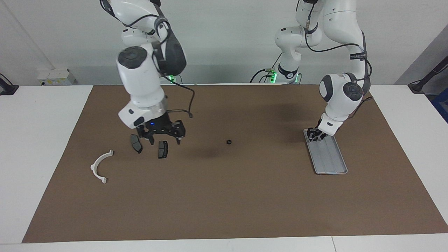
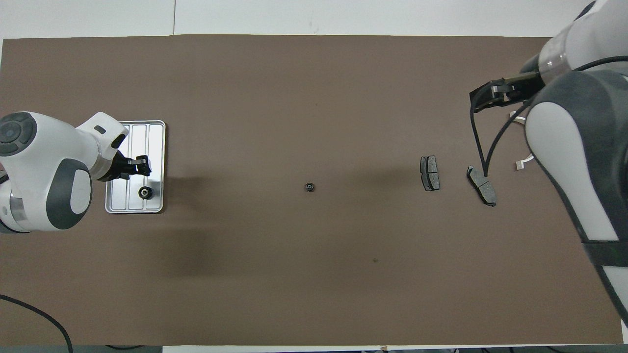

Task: Pick bearing gear from pile to tray
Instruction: 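Withdraw the right gripper while the left gripper rises from the tray, then reach the left gripper to the second bearing and grasp it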

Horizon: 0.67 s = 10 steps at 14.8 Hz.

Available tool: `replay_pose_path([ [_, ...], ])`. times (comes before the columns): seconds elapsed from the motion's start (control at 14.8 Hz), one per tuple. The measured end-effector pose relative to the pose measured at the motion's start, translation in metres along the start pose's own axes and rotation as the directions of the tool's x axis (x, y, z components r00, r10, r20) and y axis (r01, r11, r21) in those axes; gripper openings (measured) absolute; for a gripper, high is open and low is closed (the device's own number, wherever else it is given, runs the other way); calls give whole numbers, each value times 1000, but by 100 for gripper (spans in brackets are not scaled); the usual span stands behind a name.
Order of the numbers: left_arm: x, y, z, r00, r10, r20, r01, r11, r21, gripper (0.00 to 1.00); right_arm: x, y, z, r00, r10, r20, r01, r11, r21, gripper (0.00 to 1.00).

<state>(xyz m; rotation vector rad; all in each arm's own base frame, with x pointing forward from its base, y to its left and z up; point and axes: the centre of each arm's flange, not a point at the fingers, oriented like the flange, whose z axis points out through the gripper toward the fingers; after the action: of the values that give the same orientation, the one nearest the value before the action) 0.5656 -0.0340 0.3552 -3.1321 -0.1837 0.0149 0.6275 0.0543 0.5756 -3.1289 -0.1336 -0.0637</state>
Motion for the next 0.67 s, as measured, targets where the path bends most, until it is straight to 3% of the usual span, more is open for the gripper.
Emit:
replay_pose_path([
  [0.07, 1, 13, -5, 1000, -22, -9, 22, 1000, -3, 50, -8, 12, -10, 1000, 5, 12, -5, 1000, -1, 100],
  [0.2, -6, 52, -8, 997, -71, -14, 71, 997, -6, 60, -25, 34, -17, 998, 32, 60, -32, 999, -2, 100],
  [0.34, -20, 98, -7, 995, -100, -16, 100, 995, -9, 60, -40, 48, -12, 993, 57, 99, -57, 998, -3, 100],
  [0.54, -40, 157, -9, 989, -146, -32, 145, 989, -23, 61, -59, 42, -16, 992, 73, 105, -73, 997, -6, 100],
  [0.67, -48, 199, -14, 983, -180, -41, 178, 983, -38, 70, -65, 40, -24, 993, 75, 95, -75, 997, -7, 100],
])
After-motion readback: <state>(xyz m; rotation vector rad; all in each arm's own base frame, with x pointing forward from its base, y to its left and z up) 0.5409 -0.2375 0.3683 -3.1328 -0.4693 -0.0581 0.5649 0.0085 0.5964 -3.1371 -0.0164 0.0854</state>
